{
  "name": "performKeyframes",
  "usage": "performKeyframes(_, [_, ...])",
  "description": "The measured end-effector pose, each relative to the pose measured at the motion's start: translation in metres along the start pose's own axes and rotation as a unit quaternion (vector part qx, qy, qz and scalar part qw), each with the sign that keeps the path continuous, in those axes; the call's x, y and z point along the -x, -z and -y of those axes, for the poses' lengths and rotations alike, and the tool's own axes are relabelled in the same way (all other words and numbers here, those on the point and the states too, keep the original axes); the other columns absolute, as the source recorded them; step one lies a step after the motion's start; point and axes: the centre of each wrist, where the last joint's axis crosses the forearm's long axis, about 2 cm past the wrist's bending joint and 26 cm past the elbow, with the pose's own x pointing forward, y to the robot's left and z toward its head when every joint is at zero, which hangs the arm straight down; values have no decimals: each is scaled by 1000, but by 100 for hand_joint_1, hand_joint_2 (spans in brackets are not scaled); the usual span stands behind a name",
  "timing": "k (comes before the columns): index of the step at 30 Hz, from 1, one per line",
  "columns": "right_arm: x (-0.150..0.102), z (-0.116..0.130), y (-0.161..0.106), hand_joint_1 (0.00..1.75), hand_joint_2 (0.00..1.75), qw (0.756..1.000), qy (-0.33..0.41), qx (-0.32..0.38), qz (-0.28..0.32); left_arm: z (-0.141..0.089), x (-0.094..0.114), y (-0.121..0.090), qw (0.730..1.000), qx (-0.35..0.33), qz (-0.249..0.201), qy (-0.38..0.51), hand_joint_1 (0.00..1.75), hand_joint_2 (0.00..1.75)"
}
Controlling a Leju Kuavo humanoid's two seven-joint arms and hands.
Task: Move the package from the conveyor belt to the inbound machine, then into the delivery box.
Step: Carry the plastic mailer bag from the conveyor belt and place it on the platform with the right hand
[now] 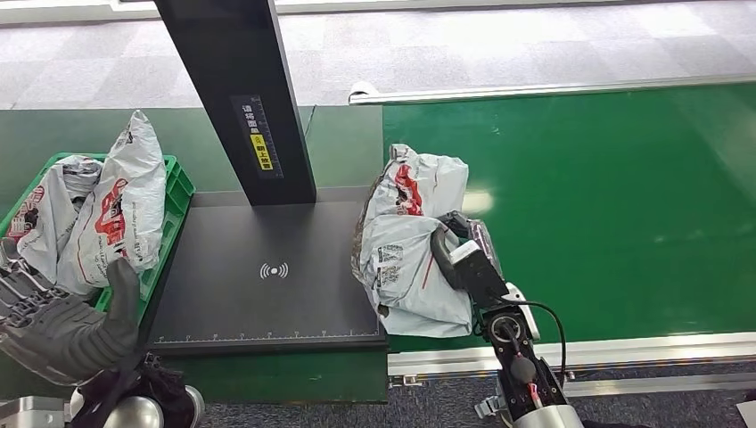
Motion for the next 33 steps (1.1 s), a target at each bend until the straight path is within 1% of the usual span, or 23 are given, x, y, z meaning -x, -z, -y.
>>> performKeyframes(3, [3,-5,0,175,175,999,10,-29,-13,0,-1,1,1000,-2,2,-1,0,175])
performKeyframes(8, [6,-8,0,175,175,999,14,-47,-21,0,-2,2,1000,-3,4,-3,0,175])
performKeyframes(10, [7,-10,1,175,175,997,21,-65,-21,0,-2,2,1000,-4,3,-4,0,175])
performKeyframes(12, [7,-14,4,175,175,994,31,-101,-19,1,-2,1,1000,-5,-1,-8,0,175])
performKeyframes(14, [8,-20,5,175,175,988,34,-151,-16,2,-1,-1,1000,-3,-7,-13,0,175])
performKeyframes(17, [7,-34,6,175,175,973,14,-229,-18,5,1,-4,1000,5,-14,-16,0,175])
performKeyframes(20, [5,-49,9,175,175,960,3,-281,-20,8,3,-7,1000,12,-18,-19,0,175])
performKeyframes(28, [2,-67,17,175,175,944,-8,-328,-17,10,7,-11,999,29,-17,-11,0,175])
performKeyframes(33, [1,-72,21,175,175,940,-13,-342,-4,10,9,-15,999,34,-26,-13,0,175])
